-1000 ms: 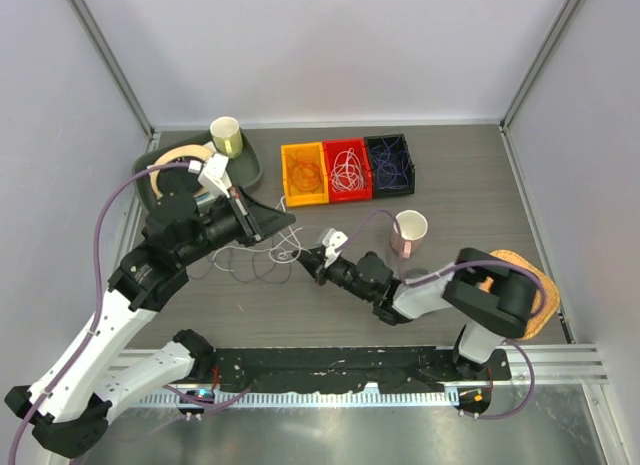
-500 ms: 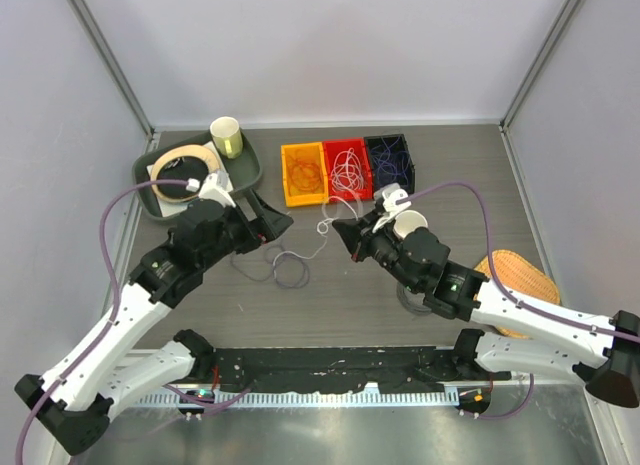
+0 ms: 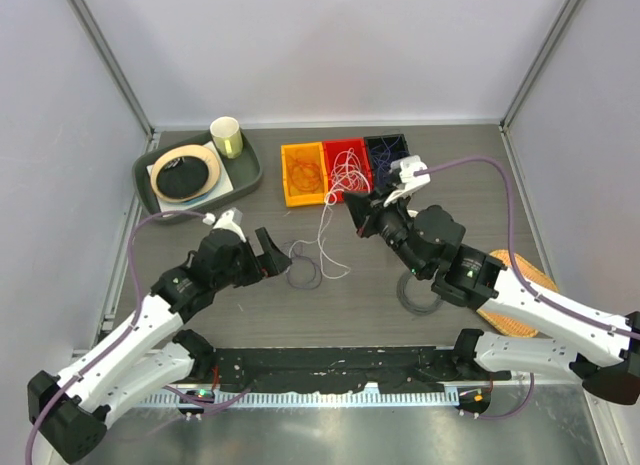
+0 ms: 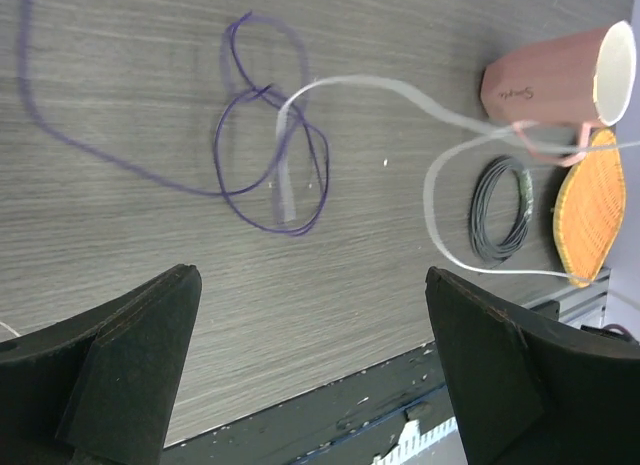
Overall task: Untangle the cables
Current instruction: Untie the cable, then place the cable in the bin.
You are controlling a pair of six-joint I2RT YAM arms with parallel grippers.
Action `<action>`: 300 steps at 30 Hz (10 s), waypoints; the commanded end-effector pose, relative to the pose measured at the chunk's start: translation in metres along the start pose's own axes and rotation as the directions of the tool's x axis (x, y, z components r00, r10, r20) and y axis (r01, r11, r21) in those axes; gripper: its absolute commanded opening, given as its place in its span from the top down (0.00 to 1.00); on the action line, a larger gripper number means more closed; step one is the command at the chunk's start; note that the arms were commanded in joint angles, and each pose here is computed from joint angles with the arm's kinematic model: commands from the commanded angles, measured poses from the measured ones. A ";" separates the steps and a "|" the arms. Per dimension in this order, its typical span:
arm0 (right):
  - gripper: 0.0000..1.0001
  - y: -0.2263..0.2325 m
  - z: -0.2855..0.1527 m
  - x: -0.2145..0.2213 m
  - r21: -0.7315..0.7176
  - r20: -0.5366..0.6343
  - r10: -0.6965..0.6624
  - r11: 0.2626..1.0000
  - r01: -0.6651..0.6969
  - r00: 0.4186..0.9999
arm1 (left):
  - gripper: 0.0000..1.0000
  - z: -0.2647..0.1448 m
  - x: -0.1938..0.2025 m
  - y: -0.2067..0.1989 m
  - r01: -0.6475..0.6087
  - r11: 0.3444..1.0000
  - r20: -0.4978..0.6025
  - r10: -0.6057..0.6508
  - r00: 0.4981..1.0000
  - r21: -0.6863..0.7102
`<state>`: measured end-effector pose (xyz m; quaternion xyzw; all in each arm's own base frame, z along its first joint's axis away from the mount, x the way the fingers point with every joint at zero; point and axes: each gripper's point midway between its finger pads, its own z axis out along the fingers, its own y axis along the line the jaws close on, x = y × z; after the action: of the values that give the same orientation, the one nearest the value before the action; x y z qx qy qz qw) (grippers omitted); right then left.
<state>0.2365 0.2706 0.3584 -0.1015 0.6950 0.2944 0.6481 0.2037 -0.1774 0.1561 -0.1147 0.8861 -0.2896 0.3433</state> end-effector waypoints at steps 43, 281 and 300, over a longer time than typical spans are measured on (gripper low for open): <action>0.99 -0.045 0.022 -0.174 0.360 0.366 -0.207 0.930 0.068 0.907 | 1.00 0.103 0.036 0.044 -0.042 0.973 -0.148 0.008 0.989 -0.227; 0.03 0.001 0.028 0.090 -0.202 0.365 -0.051 0.970 0.132 0.930 | 1.00 -0.069 -0.023 -0.168 0.198 0.828 -0.217 -0.095 0.972 0.525; 0.99 0.006 0.030 0.112 -0.242 0.210 -0.147 0.950 0.197 0.966 | 0.82 -0.057 -0.030 -0.141 0.124 0.904 -0.114 -0.084 0.990 0.410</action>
<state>0.2346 0.3349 0.2393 -0.2607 0.5532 0.3487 0.7102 0.1825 -0.2679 0.2848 -0.0710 0.8093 -0.5213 0.2613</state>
